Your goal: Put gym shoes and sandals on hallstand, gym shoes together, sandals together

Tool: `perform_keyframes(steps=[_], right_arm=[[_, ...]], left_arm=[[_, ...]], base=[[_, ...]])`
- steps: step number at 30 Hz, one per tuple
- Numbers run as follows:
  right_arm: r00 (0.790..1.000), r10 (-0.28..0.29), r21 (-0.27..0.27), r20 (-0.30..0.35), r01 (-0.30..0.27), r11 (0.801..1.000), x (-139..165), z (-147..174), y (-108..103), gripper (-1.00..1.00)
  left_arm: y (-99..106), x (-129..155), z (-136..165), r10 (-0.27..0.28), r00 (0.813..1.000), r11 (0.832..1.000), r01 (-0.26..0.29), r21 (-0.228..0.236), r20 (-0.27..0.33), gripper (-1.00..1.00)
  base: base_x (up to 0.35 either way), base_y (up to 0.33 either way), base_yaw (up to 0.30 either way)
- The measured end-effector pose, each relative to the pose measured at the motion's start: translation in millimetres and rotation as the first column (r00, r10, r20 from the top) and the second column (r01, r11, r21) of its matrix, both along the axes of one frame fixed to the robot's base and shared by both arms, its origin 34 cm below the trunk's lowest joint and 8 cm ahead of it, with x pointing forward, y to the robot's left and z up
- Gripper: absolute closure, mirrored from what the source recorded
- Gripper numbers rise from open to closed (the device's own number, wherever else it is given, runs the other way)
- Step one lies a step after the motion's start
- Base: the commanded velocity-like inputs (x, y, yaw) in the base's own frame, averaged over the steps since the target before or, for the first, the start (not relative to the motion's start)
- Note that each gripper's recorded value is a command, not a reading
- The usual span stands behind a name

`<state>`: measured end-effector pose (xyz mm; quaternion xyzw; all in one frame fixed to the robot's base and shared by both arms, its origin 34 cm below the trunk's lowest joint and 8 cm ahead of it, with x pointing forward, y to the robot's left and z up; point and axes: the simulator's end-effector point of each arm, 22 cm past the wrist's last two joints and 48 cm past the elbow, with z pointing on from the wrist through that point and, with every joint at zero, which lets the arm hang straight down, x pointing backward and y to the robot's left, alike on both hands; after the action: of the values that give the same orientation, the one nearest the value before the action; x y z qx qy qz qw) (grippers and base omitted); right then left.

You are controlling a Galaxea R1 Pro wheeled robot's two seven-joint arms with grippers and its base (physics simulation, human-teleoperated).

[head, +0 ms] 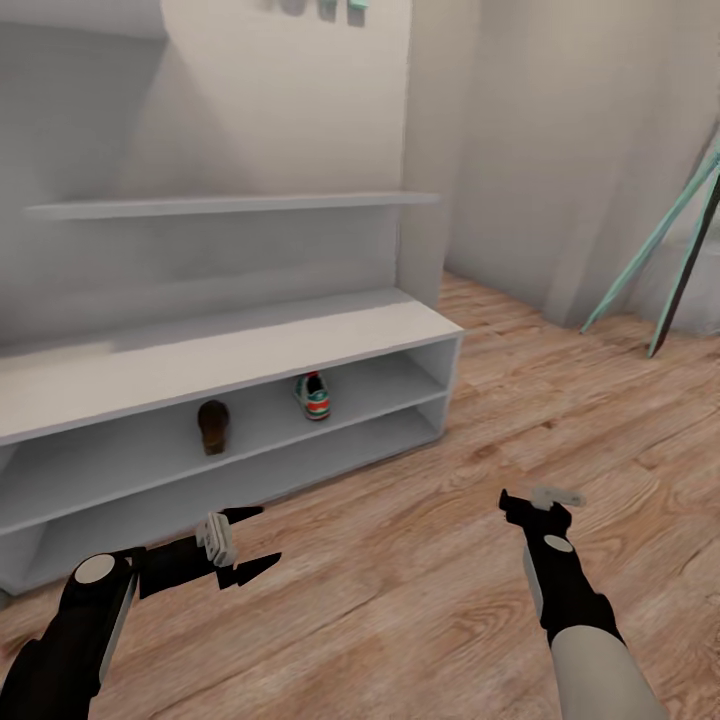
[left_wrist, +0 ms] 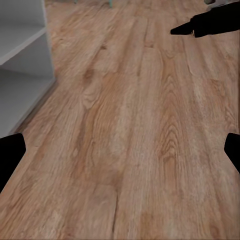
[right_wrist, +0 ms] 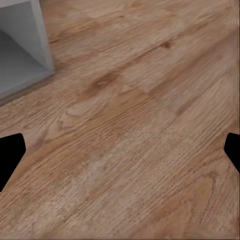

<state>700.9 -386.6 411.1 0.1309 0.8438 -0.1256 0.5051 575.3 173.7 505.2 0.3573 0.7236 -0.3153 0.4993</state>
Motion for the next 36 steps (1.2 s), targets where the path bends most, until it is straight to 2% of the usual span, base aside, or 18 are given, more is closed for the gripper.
perform_keyframes(steps=[10,25,36], right_arm=[[1.0,-0.007,0.004,0.008,0.007,1.0,0,5,-2,-1.0],[0.997,-0.007,0.004,0.081,0.007,1.0,4,52,-2,-1.0],[0.996,-0.007,0.005,0.091,0.007,1.0,5,58,-2,-1.0]], left_arm=[[0,0,5,0.0,1.0,1.0,0.0,0.0,0.009,-1.0],[-5,-2,44,-0.001,0.997,1.0,0.002,-0.012,0.083,-1.0],[-6,-2,49,-0.001,0.996,1.0,0.002,-0.014,0.093,-1.0]], base=[[0.0,0.0,-0.031],[0.0,0.0,-0.242],[0.0,0.0,-0.259]])
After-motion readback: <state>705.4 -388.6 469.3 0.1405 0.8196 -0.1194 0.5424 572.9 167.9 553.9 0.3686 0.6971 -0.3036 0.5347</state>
